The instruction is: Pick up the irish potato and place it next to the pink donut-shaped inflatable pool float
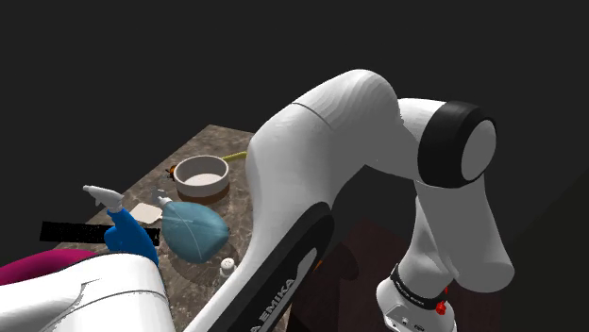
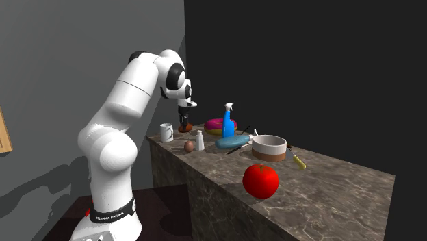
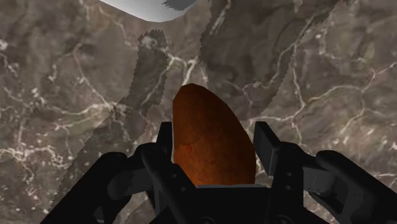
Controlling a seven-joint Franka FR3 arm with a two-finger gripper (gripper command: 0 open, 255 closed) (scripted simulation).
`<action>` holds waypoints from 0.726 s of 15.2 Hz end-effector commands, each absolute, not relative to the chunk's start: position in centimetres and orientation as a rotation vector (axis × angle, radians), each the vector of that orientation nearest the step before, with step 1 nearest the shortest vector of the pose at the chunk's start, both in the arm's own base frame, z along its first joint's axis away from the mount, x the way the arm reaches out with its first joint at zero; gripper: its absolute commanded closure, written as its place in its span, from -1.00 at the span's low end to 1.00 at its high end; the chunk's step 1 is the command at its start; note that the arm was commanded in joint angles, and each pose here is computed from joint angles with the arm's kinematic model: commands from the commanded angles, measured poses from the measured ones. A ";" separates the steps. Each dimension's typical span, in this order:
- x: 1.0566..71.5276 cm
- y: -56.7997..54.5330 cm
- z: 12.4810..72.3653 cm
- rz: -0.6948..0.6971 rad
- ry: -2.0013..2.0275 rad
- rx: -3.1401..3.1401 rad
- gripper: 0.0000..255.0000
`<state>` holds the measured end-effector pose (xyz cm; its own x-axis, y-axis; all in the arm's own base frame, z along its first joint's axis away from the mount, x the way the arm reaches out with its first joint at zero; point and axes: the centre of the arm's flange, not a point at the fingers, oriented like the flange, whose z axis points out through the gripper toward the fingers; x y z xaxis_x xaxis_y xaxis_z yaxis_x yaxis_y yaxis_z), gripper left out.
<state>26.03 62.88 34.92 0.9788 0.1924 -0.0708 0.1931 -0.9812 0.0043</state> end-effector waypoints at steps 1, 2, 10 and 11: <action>26.1 62.9 33.6 -0.109 0.303 3.114 1.00; 26.0 62.9 33.6 -0.109 0.303 3.114 1.00; 26.1 62.9 33.6 -0.109 0.303 3.114 -1.00; 26.1 62.9 33.6 -0.109 0.303 3.114 -1.00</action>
